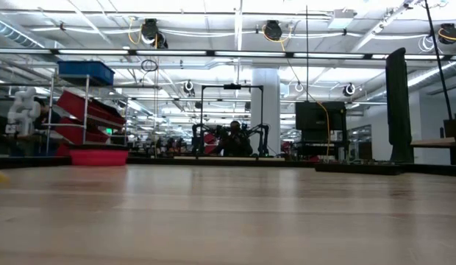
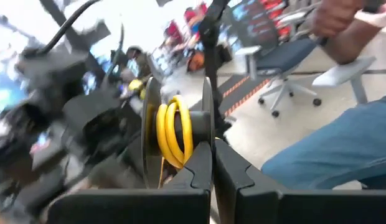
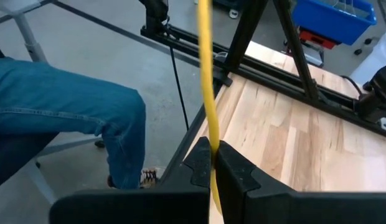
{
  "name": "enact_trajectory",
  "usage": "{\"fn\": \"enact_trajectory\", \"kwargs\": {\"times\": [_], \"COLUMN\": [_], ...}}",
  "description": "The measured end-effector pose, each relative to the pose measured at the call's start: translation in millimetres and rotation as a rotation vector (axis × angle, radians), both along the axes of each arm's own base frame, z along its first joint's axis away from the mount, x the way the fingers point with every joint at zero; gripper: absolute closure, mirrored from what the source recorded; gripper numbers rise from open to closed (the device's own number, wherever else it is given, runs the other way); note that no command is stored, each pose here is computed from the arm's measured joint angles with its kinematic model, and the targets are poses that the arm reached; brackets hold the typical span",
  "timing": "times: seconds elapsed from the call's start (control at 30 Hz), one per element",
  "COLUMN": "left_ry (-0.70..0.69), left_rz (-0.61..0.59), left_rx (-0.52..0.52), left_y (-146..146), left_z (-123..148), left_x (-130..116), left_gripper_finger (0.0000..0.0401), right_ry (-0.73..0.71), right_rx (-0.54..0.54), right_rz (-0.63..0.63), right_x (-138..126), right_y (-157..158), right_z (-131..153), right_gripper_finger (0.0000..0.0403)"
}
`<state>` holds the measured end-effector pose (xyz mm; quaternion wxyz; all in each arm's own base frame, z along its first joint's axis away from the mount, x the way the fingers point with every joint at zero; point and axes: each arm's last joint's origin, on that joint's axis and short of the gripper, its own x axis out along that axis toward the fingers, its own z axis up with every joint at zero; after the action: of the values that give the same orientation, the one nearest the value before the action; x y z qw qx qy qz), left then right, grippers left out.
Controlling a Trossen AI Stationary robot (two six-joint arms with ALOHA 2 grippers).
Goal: Coil cords
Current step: Coil the yellow cable wire onto the spool
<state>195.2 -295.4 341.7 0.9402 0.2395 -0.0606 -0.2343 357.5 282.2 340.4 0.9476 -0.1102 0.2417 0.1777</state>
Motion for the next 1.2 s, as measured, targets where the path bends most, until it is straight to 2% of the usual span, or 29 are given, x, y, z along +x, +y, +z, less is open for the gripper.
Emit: {"fn": "enact_trajectory", "kwargs": {"times": [0.1,0.3,0.5,0.73,1.2], "left_ry": [-0.055,-0.086,-0.099,-0.108,-0.132], "left_rz": [-0.027,0.000,-0.061,-0.097,-0.125], "left_rx": [0.034,0.091,0.076,0.069,0.036], "left_y": [-6,-6,-5,-7,-11], "left_z": [-7,-18,-16,-16,-11], "left_x": [10,25,29,27,20], "left_gripper_finger": [0.0399,0.0399,0.0399,0.0399,0.0399], "right_ry": [0.003,-0.011,-0.022,-0.012,0.061], "right_rx": [0.002,0.055,0.051,0.054,0.082], "right_rz": [0.006,0.103,0.152,0.118,0.089], "right_x": [0,3,13,25,21], "right_y": [0,6,9,2,4], "right_z": [0,-1,-11,-19,-25], "right_gripper_finger": [0.0403,0.0403,0.0403,0.0399,0.0305]}}
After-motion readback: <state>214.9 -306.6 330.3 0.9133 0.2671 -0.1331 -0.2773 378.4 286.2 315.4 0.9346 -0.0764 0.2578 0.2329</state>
